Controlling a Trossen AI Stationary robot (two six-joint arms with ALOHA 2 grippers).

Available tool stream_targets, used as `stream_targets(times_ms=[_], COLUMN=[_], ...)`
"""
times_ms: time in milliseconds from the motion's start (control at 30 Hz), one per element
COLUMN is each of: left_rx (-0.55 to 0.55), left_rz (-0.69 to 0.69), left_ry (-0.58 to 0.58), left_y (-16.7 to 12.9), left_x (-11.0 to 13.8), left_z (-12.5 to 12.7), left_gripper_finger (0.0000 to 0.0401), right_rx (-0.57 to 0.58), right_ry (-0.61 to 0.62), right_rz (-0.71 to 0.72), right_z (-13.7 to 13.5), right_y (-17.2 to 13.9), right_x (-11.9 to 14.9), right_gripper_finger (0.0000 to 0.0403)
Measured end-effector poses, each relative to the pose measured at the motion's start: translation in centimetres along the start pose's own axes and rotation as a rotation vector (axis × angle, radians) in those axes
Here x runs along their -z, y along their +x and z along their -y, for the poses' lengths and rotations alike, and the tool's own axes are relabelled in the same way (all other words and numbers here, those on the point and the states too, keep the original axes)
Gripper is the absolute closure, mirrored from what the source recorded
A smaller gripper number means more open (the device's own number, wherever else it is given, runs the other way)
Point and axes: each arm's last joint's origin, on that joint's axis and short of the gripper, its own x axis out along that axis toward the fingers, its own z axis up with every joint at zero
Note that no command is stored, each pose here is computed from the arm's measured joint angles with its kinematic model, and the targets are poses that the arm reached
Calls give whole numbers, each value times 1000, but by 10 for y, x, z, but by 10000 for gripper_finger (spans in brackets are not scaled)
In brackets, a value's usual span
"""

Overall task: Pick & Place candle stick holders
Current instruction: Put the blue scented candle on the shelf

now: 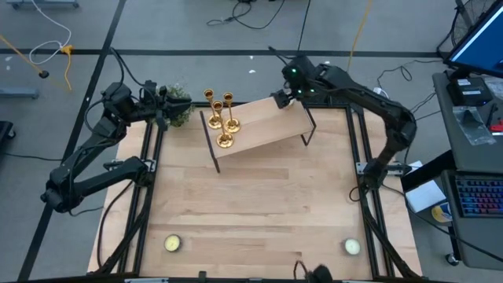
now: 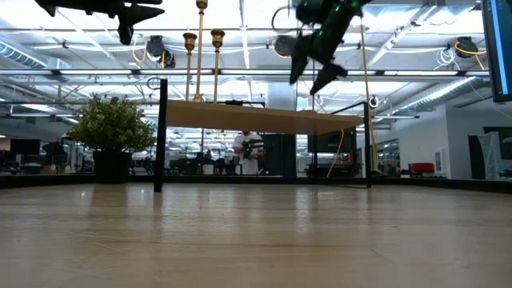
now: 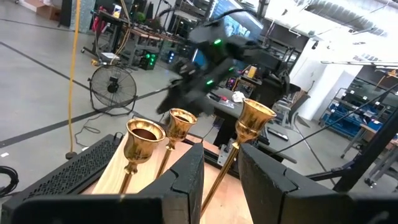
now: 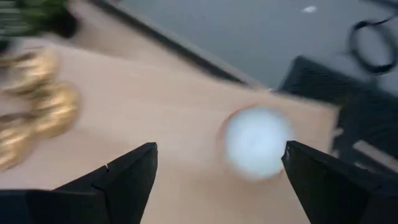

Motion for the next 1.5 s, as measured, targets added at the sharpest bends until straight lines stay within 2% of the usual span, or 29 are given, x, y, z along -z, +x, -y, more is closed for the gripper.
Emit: stream_targets(times_ms=[67,200,333,433,567,667,967,1200,1500], left_rx=[1,22,41,43,44,47,50,51,50], left_rz=[0,-9,-17,-18,-19,-19,-21,-21,-21], left_ry=[1,2,4,3,2,3,-18,-40,-40], left_y=[0,0,0,0,0,0,0,0,0], left_x=[0,0,0,1,1,1,1,1,1], left_z=[0,1,1,1,1,2,2,2,2], left_gripper_finger=[299,299,299,299,299,299,299,299,299], right_rx=[-67,-138,-119,-38,-97,-56,32,-42,-155], right_ry=[17,35,90,150,201,227,162,78,98], right_rz=[-43,-222,-469,-641,-625,-679,-846,-1001,-1208], right_z=[-7,-22,-32,-36,-49,-51,-49,-58,-67], right_y=[-16,-43,-72,-93,-113,-124,-128,-113,-85], right_x=[8,36,71,97,122,147,228,283,348], right_gripper_finger=[73,73,73,73,73,73,73,73,73])
